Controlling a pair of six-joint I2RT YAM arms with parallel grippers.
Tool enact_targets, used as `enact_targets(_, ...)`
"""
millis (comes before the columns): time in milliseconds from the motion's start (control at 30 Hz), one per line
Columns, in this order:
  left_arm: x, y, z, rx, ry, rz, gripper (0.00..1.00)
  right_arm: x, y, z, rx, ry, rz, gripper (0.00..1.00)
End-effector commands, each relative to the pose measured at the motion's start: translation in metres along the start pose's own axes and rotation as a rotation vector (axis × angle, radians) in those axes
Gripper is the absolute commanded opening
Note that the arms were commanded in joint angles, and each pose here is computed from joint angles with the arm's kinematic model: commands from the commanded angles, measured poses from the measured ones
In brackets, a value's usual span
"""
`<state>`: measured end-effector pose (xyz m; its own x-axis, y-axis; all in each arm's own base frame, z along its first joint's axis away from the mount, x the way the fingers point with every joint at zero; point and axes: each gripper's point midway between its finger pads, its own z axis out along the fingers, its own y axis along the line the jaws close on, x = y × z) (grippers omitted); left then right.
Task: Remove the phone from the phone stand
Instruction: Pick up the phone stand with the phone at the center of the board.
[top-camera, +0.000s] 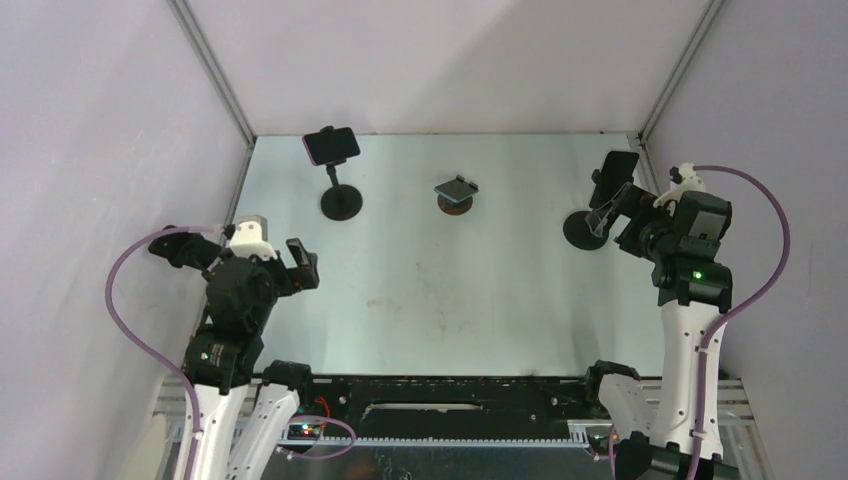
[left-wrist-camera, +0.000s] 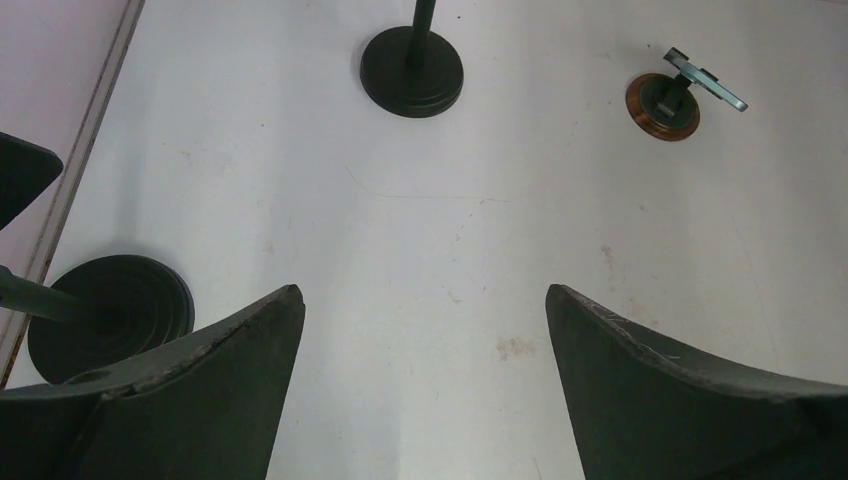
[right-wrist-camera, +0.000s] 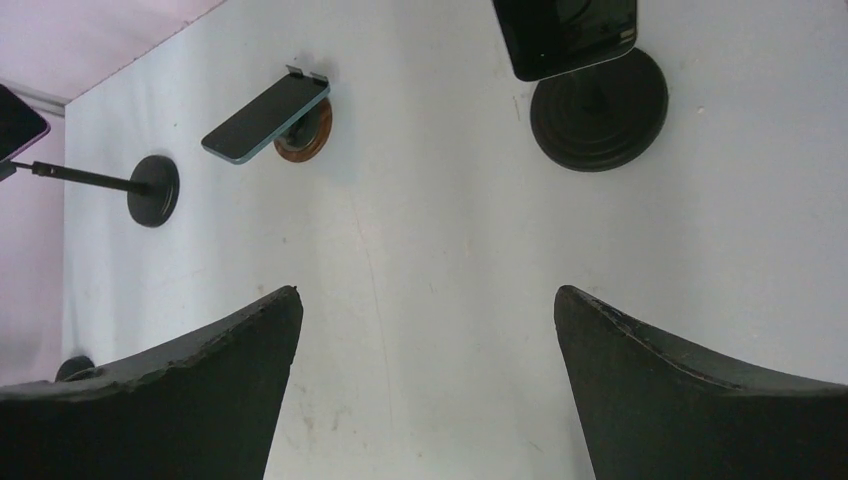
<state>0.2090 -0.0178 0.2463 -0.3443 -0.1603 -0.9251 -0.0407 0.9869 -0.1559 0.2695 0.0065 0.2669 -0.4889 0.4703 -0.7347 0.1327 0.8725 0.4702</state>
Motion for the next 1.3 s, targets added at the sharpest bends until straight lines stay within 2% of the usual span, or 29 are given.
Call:
enact_targets(0,-0.004,0.001,0.005,-0.011,-0.012,-0.015,0.98,-0.006,-0.006,-0.006,0.037,-0.045,-0.028,1.0)
enact_targets(133,-0.003,0.001,0.005,-0.012,-0.005,-0.015,0.98,-0.008,-0.007,-0.005,0.041,-0.047,-0.021,1.0)
enact_targets(433,-0.004,0.001,0.005,-0.01,-0.014,-0.016,0.98,-0.004,-0.023,0.01,0.1,0.002,0.105,1.0)
enact_targets(767,0.002,-0.003,0.014,-0.001,0.04,-0.013,0.98,-0.026,-0.037,0.007,0.149,-0.095,0.15,1.0)
enact_targets(1000,-0.002,0.003,0.007,-0.023,-0.004,-0.018,0.98,-0.045,-0.035,0.006,0.116,-0.129,0.114,1.0)
enact_targets(1167,0.002,0.0,0.012,-0.013,0.023,-0.013,0.98,-0.069,-0.03,0.013,0.121,-0.206,0.11,1.0)
enact_targets(1267,0.003,-0.001,0.014,-0.012,0.035,-0.01,0.98,-0.076,-0.023,0.027,0.154,-0.231,0.031,1.0)
